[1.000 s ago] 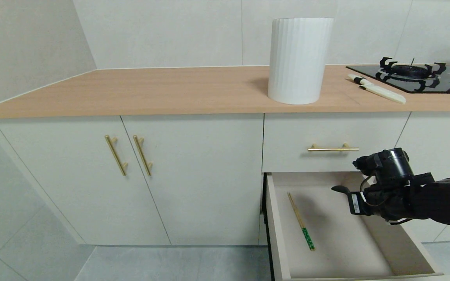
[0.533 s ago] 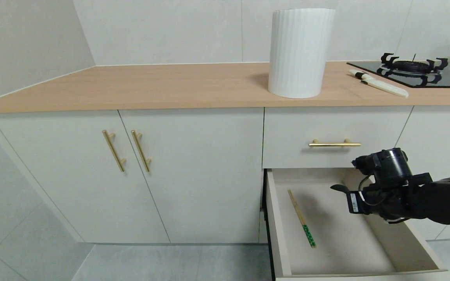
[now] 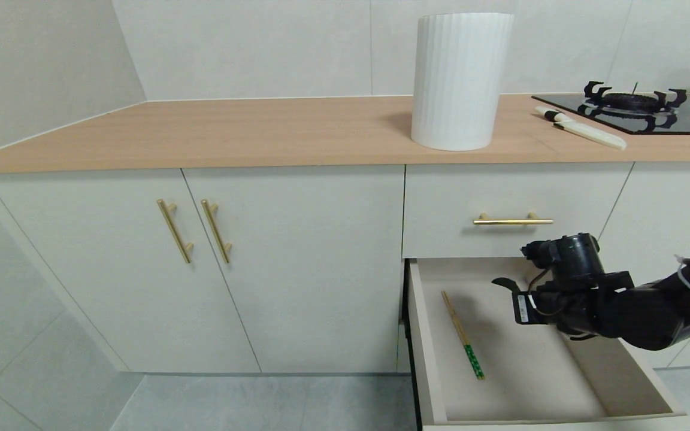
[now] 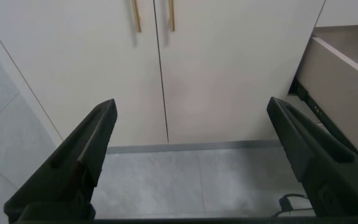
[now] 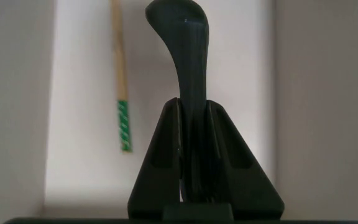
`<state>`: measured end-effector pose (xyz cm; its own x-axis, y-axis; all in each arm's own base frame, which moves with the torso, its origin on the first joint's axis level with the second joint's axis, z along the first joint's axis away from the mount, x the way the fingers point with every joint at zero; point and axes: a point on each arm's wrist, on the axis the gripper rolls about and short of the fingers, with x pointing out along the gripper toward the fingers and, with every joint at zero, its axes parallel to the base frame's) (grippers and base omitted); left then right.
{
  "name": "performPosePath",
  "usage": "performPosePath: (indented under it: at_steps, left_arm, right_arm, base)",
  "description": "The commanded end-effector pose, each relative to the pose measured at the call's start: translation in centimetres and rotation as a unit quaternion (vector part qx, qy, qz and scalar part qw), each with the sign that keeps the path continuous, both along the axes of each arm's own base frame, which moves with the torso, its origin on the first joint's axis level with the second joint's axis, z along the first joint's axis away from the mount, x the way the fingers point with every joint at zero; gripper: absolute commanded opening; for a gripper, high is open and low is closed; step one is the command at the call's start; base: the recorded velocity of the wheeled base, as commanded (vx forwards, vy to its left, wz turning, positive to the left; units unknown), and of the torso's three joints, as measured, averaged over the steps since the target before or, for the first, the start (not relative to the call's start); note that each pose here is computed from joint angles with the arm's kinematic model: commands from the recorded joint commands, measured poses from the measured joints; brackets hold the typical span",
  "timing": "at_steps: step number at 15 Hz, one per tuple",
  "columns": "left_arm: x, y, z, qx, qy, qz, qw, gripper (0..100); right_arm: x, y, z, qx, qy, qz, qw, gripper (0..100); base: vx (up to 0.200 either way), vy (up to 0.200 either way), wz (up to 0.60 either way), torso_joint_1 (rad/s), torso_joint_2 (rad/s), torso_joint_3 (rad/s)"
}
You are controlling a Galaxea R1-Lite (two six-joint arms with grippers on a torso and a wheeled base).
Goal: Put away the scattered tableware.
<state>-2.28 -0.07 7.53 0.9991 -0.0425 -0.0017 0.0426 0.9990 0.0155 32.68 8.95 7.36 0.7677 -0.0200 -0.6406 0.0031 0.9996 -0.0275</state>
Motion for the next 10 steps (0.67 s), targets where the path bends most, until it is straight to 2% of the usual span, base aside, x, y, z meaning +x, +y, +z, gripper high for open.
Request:
performPosePath:
  at_steps: [1, 2, 3, 5, 10]
  left_arm:
    - [0.0, 0.0, 0.0, 0.0, 0.001, 0.0, 1.0, 100]
    - [0.0, 0.0, 0.0, 0.0, 0.001, 0.0, 1.0, 100]
    - [0.0, 0.0, 0.0, 0.0, 0.001, 0.0, 1.0, 100]
    - [0.0, 0.0, 0.0, 0.0, 0.001, 0.0, 1.0, 100]
    - [0.0, 0.0, 0.0, 0.0, 0.001, 0.0, 1.0, 100]
  right_arm:
    - [1.5, 0.8, -4.5, -0.014, 0.022, -0.003, 1.0, 0]
    - [1.5, 0.8, -4.6, -0.015, 0.021, -0.003, 1.0, 0]
    - [2.0, 1.3, -7.0, -0.037, 0.02, -0.018, 0.999, 0]
    - [2.5, 1.5, -9.0, -0.044, 0.027, -0.019, 0.998, 0]
    - [2.9, 1.6, -10.4, -0.049, 0.043, -0.02, 0.998, 0]
  base:
    - [0.0, 0.0, 0.0, 0.0, 0.0, 0.0]
    - [0.0, 0.0, 0.0, 0.0, 0.0, 0.0]
    - [0.0, 0.0, 0.0, 0.0, 0.0, 0.0]
    - [0.0, 0.0, 0.0, 0.0, 0.0, 0.0]
    - [0.0, 0.0, 0.0, 0.0, 0.0, 0.0]
